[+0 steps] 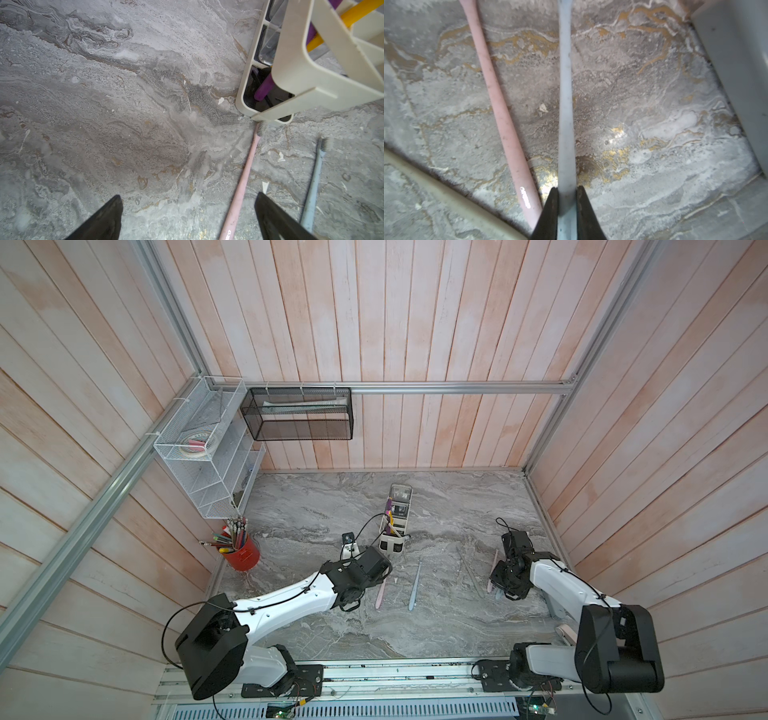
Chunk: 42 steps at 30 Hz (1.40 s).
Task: Place the toothbrush into the toothbrush holder
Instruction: Pick up the toothbrush from the center of the board.
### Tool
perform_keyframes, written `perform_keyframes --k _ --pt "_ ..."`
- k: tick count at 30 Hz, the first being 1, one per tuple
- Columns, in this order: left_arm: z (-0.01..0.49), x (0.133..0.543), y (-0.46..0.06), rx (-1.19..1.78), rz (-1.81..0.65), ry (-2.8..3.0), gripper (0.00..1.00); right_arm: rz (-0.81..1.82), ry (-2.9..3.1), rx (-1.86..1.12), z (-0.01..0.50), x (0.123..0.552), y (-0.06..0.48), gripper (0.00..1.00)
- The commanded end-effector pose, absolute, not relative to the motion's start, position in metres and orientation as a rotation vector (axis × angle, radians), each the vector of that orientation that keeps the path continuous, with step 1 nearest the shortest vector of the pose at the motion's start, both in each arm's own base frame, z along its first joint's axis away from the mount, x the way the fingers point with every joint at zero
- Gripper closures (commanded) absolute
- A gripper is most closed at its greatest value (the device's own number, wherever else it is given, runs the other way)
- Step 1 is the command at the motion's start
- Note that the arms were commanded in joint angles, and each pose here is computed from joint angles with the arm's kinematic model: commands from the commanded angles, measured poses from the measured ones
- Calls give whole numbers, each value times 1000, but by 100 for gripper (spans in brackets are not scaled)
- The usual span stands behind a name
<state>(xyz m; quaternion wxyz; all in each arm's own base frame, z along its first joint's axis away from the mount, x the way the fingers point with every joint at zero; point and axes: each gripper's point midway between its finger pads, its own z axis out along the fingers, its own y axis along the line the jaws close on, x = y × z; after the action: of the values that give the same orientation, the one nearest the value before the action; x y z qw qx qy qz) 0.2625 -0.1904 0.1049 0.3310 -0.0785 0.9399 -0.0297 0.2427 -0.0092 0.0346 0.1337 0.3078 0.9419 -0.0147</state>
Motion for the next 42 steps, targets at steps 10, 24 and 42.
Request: perform_keyframes --k 10,24,42 --pt "113 265 -204 -227 -169 2440 0 -13 2727 591 73 255 41 93" --pt "98 262 -220 -249 -288 2493 0 129 2737 235 97 226 125 93" --pt "143 294 -287 -396 -828 2418 1 514 2636 21 144 192 184 92"
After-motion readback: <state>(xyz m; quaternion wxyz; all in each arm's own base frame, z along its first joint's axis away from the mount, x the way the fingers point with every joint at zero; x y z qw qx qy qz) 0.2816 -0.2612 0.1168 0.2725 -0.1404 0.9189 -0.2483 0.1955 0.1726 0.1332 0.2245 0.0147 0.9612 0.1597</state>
